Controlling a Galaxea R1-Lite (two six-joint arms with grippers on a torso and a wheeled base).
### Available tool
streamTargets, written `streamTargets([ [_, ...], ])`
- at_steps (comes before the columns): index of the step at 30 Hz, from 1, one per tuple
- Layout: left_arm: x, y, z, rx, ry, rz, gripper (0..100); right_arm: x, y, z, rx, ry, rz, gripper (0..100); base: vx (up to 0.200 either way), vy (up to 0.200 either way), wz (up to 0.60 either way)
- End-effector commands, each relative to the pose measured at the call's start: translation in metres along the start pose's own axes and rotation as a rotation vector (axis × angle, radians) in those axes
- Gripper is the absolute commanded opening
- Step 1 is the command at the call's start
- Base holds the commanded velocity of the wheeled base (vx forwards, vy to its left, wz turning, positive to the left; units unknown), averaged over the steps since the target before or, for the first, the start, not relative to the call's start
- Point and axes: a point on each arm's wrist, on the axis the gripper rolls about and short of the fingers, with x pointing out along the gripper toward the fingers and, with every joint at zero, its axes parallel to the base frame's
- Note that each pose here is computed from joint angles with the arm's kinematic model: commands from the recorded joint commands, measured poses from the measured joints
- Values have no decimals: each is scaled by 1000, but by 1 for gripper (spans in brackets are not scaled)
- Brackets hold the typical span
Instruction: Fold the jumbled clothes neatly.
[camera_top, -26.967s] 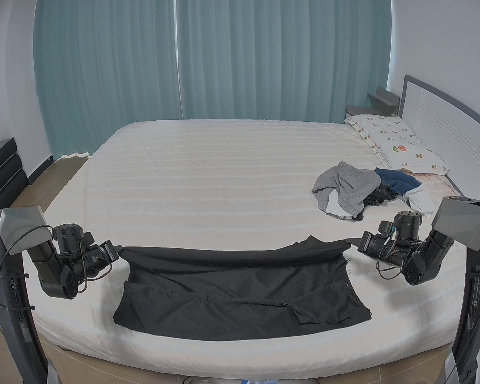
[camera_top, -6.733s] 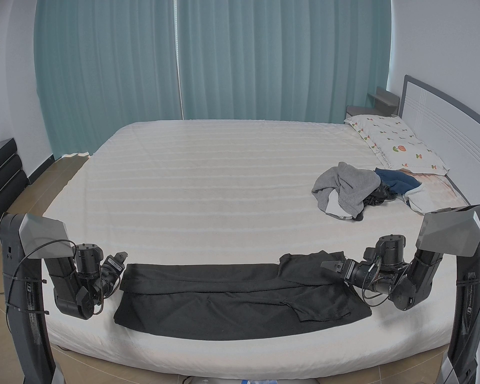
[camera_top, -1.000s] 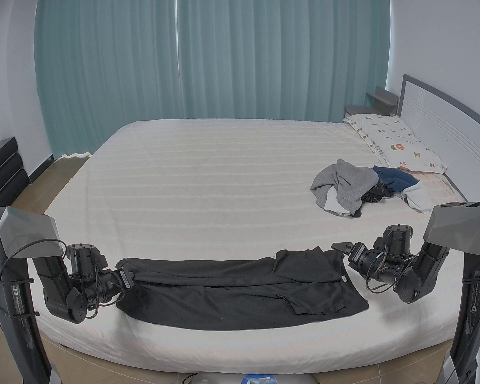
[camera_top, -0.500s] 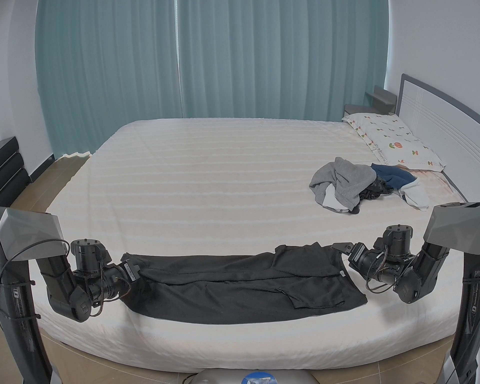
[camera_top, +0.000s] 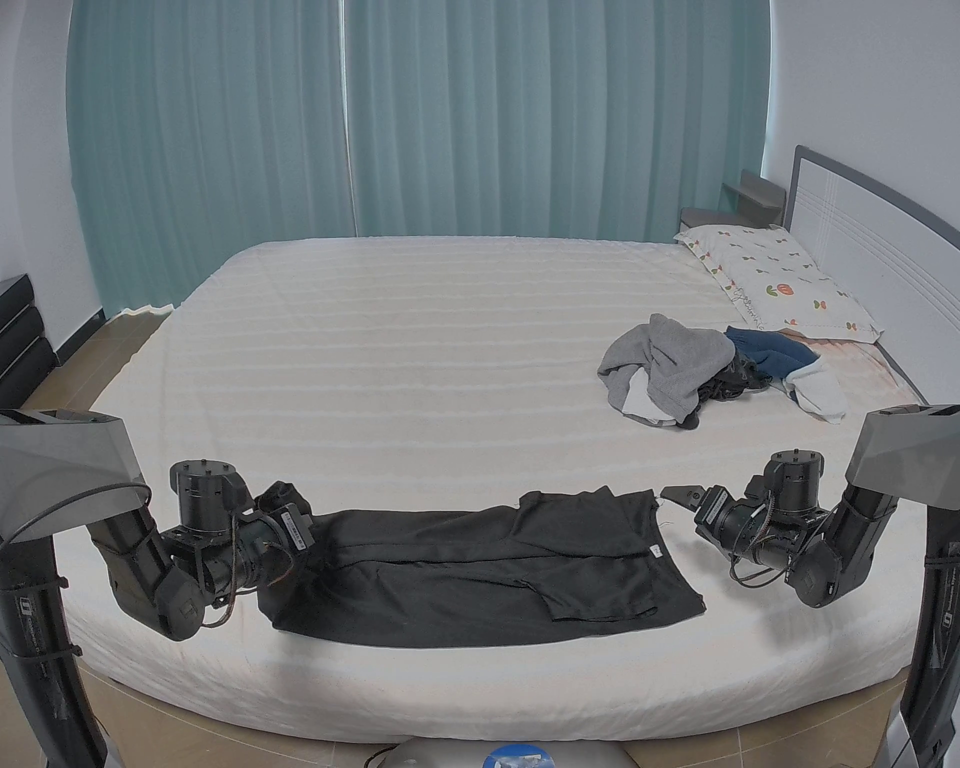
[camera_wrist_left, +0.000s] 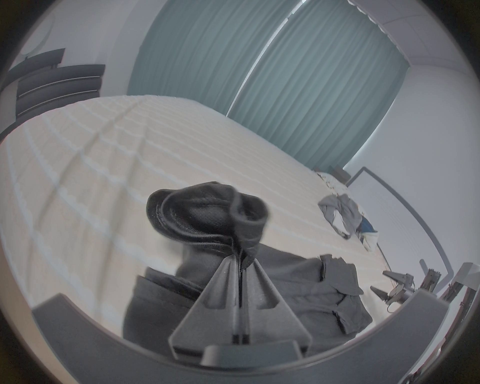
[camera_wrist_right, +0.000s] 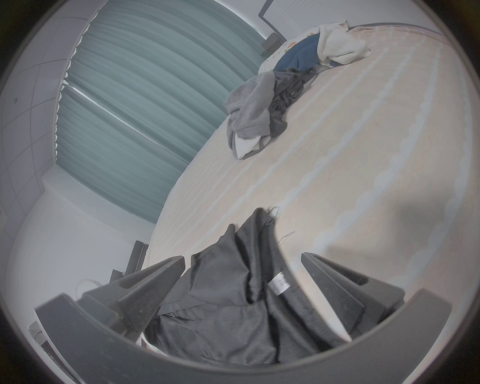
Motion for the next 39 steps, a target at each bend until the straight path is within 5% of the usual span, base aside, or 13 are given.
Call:
streamTargets([
  [1,-5,-36,9,37,-3,-52,0,0,0,0,0,1,0,100,0,-200,0],
  [20,5,-134,0,108,177,-110,0,1,-1,-1,-2,2,-1,100,0,-200,0],
  [31,28,-158,-22,141,265,-109,0,1,-1,-1,-2,2,-1,100,0,-200,0],
  [39,45,-166,-43,100,303,-92,0,1,-1,-2,-3,3,-2,100,0,0,0],
])
